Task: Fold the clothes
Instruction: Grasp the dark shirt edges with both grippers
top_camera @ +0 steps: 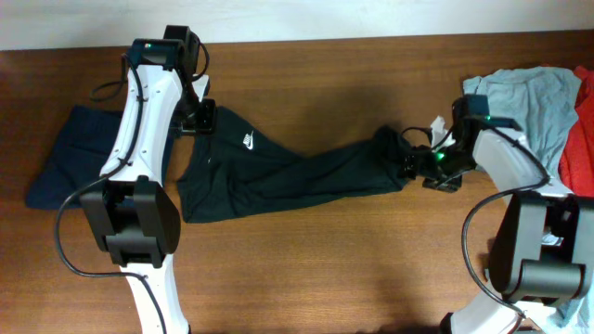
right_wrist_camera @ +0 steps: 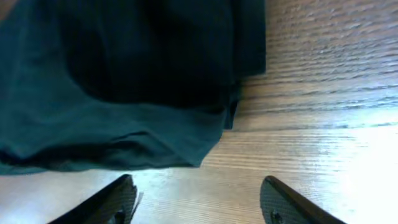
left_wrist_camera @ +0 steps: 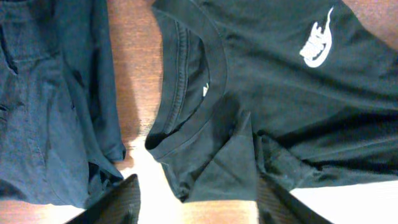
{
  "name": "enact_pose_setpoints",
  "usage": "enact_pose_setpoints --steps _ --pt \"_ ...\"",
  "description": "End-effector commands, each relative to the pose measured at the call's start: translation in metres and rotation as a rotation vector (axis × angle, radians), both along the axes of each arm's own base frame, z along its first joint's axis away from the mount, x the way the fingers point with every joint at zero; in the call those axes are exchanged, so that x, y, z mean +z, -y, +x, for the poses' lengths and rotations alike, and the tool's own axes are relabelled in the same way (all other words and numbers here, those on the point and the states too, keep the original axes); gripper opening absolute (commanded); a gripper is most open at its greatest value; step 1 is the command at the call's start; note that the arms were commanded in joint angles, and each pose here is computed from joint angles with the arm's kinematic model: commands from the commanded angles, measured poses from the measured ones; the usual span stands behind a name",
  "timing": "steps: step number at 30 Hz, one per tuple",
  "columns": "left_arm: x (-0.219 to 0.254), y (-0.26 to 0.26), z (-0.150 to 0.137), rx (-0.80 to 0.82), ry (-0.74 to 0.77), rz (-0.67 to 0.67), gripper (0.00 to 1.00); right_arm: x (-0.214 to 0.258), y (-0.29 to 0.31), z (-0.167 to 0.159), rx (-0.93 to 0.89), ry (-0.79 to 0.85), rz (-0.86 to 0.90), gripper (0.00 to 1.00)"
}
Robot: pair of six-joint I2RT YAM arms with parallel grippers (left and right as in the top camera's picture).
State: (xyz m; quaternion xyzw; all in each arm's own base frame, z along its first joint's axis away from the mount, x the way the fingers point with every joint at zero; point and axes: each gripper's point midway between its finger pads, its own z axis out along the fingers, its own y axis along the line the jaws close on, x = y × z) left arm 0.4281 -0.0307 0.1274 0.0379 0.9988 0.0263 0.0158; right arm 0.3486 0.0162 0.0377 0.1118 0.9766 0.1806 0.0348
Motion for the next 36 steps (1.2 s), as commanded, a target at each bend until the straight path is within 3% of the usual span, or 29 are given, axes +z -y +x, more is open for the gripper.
enact_pose_setpoints --steps 1,4,8,11,15,19,28,30,36 --pt "0.012 0.008 -0.001 -0.013 0.006 -0.052 0.46 -0.008 -0.004 -0.002 -0.072 -0.004 0.016 0.64" --pt "0.047 0.016 0.000 -0.060 0.074 -0.099 0.41 -0.013 -0.010 0.004 -0.071 0.036 0.054 0.57" --pt "0.107 0.016 0.003 -0.067 0.242 -0.110 0.49 -0.017 -0.020 0.007 -0.061 0.077 0.115 0.46" --pt "0.141 0.015 -0.009 -0.070 0.322 -0.114 0.58 -0.013 -0.024 0.010 -0.056 0.096 0.150 0.20" --pt "0.148 0.012 -0.036 -0.006 0.266 -0.121 0.57 0.004 -0.034 0.018 -0.037 0.131 0.218 0.04" --pt "0.142 0.021 -0.044 0.049 0.219 -0.181 0.53 0.042 -0.043 0.024 0.007 0.203 0.276 0.04" --pt "0.125 0.023 -0.053 0.086 0.149 -0.189 0.52 0.135 -0.029 0.023 0.039 0.462 0.139 0.04" --pt "0.120 0.025 -0.064 0.078 0.120 -0.186 0.52 0.143 -0.017 0.019 0.013 0.481 0.060 0.04" --pt "0.086 0.046 -0.117 0.019 -0.033 -0.159 0.52 0.143 -0.016 0.015 0.010 0.471 0.050 0.04"
